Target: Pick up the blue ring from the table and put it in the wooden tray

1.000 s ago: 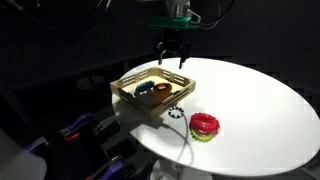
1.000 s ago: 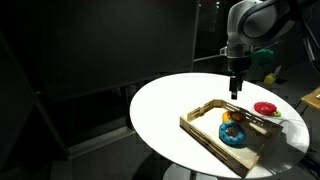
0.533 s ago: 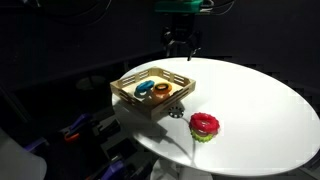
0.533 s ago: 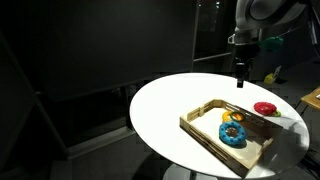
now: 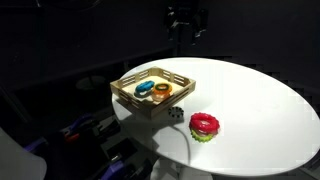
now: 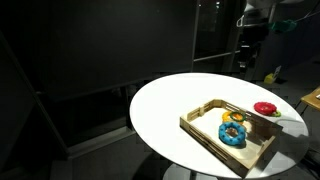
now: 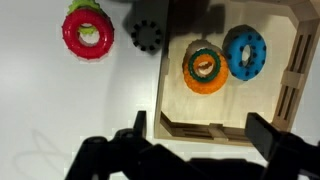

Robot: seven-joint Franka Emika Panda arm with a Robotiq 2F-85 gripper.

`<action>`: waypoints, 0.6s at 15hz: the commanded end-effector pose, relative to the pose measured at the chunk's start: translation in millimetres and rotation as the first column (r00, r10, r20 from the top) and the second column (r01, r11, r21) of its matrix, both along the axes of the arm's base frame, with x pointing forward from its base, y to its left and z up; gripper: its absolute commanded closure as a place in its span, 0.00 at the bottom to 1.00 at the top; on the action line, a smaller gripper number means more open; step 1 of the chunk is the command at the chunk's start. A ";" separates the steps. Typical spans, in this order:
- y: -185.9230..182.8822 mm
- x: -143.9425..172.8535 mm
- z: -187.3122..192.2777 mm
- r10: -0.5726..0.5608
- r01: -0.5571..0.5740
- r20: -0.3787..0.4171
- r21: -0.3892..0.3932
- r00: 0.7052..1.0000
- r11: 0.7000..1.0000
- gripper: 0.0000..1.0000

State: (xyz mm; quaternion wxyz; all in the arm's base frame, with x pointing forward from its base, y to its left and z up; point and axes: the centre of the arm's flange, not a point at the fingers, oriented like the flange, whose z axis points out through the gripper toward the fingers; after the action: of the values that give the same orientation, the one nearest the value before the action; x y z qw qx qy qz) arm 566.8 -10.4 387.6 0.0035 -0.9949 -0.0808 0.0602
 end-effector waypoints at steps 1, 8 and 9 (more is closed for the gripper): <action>-8.3 -6.5 33.5 -0.071 0.072 0.056 -0.018 0.996 0.997 0.00; -16.1 -13.5 80.4 -0.129 0.130 0.134 -0.003 0.983 0.991 0.00; -16.6 -14.6 86.3 -0.129 0.129 0.140 0.005 0.982 0.992 0.00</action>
State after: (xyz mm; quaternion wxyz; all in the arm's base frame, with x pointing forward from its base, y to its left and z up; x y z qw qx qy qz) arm 557.9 -23.6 451.6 -0.0028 -0.9996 -0.0287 0.0031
